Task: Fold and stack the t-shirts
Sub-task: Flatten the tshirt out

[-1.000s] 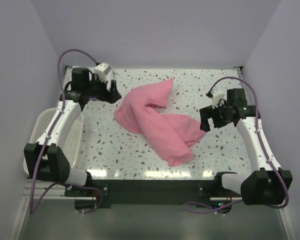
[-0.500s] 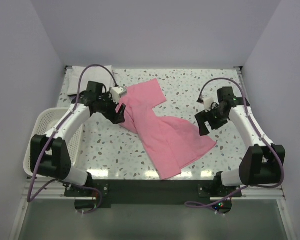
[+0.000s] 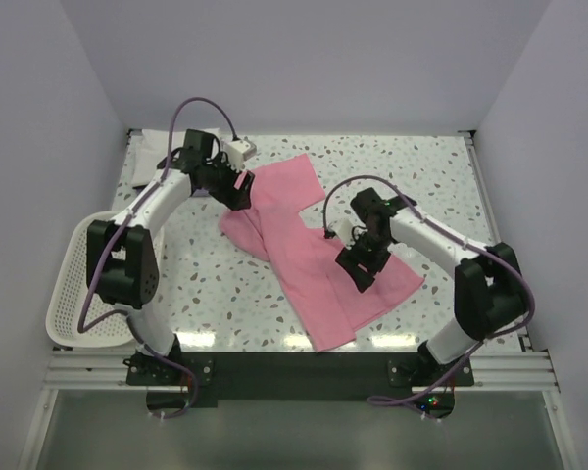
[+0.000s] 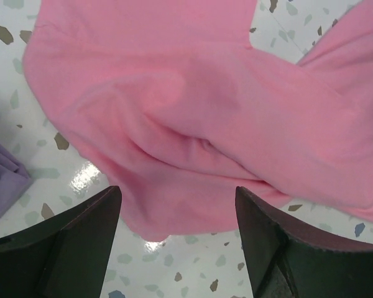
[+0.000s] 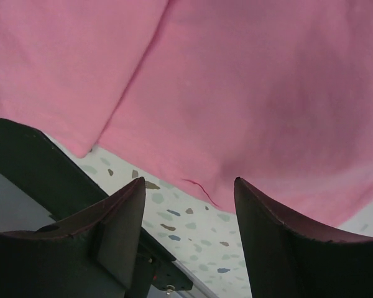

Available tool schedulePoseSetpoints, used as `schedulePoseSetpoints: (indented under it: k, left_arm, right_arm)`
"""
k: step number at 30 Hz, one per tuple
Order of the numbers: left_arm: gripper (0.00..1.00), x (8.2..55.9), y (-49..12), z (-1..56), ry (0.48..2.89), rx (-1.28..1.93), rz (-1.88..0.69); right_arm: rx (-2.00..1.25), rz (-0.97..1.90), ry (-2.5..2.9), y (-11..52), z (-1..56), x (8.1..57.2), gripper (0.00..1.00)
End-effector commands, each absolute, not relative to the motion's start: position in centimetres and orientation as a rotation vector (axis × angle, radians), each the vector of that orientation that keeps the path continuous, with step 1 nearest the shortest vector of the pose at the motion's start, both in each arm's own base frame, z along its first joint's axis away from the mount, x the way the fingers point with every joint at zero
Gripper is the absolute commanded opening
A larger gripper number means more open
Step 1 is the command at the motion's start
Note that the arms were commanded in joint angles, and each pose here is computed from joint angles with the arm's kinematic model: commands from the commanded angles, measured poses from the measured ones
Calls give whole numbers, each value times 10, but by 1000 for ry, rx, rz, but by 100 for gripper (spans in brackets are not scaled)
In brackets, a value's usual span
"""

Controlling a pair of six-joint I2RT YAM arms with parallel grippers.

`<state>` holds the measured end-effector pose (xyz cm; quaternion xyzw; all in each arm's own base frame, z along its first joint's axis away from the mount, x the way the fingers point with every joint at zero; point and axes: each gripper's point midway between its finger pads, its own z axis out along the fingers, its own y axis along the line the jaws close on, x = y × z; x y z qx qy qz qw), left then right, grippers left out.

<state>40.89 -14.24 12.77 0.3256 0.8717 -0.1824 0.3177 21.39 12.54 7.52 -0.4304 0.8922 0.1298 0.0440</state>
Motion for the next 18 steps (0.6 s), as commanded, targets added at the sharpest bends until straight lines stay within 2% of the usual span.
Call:
schedulePoseSetpoints:
  k: [1, 5, 8, 13, 18]
  left_arm:
    - [78, 434, -147, 138, 2260, 799, -472]
    - [77, 445, -148, 121, 2300, 780, -478]
    - [73, 445, -148, 107, 2332, 784, -478]
    - [54, 425, -131, 68, 2448, 804, -404]
    - [39, 383, -107, 31, 2570, 875, -322]
  right_arm:
    - [-1412, 337, 2727, 138, 68, 217, 62]
    - [-1426, 159, 2794, 127, 36, 235, 56]
    - [-1410, 46, 2811, 115, 22, 245, 55]
    - [-1337, -120, 2857, 81, 5, 275, 54]
    - [-1248, -187, 2852, 60, -3, 339, 54]
